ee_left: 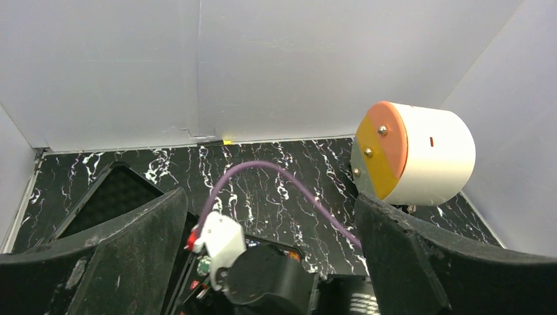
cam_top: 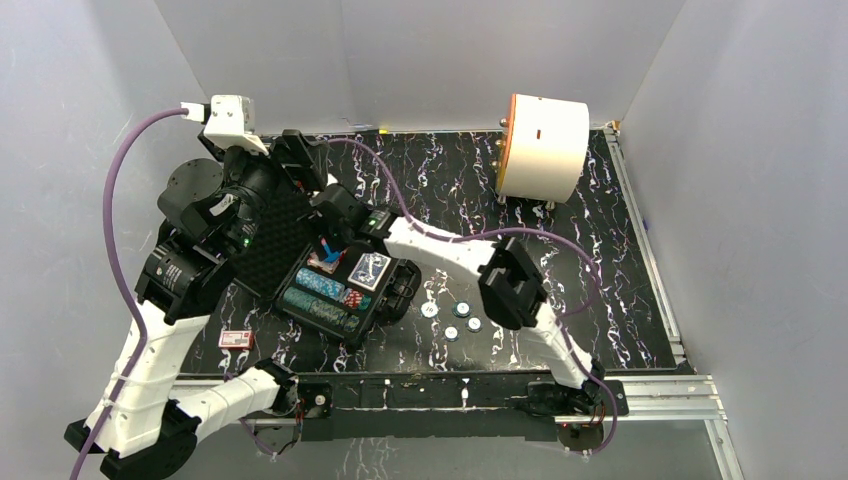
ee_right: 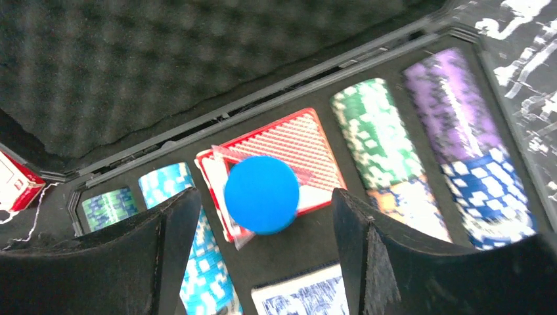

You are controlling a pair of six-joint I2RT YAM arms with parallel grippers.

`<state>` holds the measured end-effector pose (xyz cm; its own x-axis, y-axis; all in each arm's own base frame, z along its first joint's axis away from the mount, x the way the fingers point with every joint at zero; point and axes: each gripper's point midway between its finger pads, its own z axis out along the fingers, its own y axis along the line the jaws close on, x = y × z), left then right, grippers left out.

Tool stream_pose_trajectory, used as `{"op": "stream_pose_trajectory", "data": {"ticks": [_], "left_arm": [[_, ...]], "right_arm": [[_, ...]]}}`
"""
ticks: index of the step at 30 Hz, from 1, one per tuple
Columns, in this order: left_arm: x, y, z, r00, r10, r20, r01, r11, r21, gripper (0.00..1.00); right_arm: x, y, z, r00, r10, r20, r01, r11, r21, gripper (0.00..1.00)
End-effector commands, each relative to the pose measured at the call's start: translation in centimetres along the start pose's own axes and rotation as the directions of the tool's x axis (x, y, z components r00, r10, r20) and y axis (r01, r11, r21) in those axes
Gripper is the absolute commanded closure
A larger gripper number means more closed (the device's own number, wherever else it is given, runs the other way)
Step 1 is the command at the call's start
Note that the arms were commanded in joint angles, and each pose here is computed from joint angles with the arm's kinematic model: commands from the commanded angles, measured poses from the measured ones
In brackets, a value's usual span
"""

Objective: Pack up texas hold em set

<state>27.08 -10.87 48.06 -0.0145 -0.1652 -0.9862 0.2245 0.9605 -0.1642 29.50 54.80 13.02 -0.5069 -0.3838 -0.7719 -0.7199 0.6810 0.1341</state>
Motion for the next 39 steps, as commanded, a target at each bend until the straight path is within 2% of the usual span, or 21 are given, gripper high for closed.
{"op": "stream_pose_trajectory", "data": {"ticks": [1,5,8,14,19,22,30,36,39], "left_arm": [[-1.1,0.2,-0.6,1.0,-0.005,0.028,0.005,1.0,-0.002,0.02],[-0.4,0.4,-0.7,1.0,-0.007,0.016,0.007,1.0,-0.006,0.02],[0.3,0.8,-0.7,1.0,-0.005,-0.001,0.005,1.0,-0.026,0.02],[3.4,1.1,-0.2,0.998,0.008,-0.068,-0.011,0.999,-0.04,0.02],[6.8,0.6,0.4,0.99,-0.016,-0.139,0.013,1.0,-0.022,0.02],[9.2,0.3,0.9,0.98,-0.079,-0.184,0.074,0.997,-0.03,0.02],[14.8,-0.2,1.4,0.941,-0.179,-0.288,0.171,0.984,-0.055,0.02],[16.1,-0.2,1.4,0.931,-0.183,-0.315,0.173,0.983,-0.06,0.02],[16.3,-0.2,1.4,0.93,-0.181,-0.321,0.171,0.983,-0.061,0.02]], "right_arm": [[-7.1,-2.8,-6.7,0.972,0.128,0.199,-0.136,0.99,0.026,0.19],[-3.7,-7.7,-9.0,0.967,0.182,0.179,-0.209,0.967,0.148,0.19],[-0.6,-12.2,-11.4,0.952,0.252,0.172,-0.291,0.92,0.263,0.19],[6.6,-21.3,-18.2,0.909,0.375,0.181,-0.412,0.747,0.522,0.18],[13.9,-27.1,-22.0,0.848,0.504,0.166,-0.47,0.568,0.675,0.06],[17.2,-29.0,-23.4,0.816,0.551,0.175,-0.483,0.484,0.729,0.02],[23.3,-31.3,-24.5,0.717,0.668,0.2,-0.53,0.335,0.779,0.02],[25.6,-31.7,-24.1,0.669,0.718,0.195,-0.556,0.308,0.772,0.02],[25.9,-31.9,-23.4,0.67,0.719,0.186,-0.572,0.34,0.747,0.07]]}}
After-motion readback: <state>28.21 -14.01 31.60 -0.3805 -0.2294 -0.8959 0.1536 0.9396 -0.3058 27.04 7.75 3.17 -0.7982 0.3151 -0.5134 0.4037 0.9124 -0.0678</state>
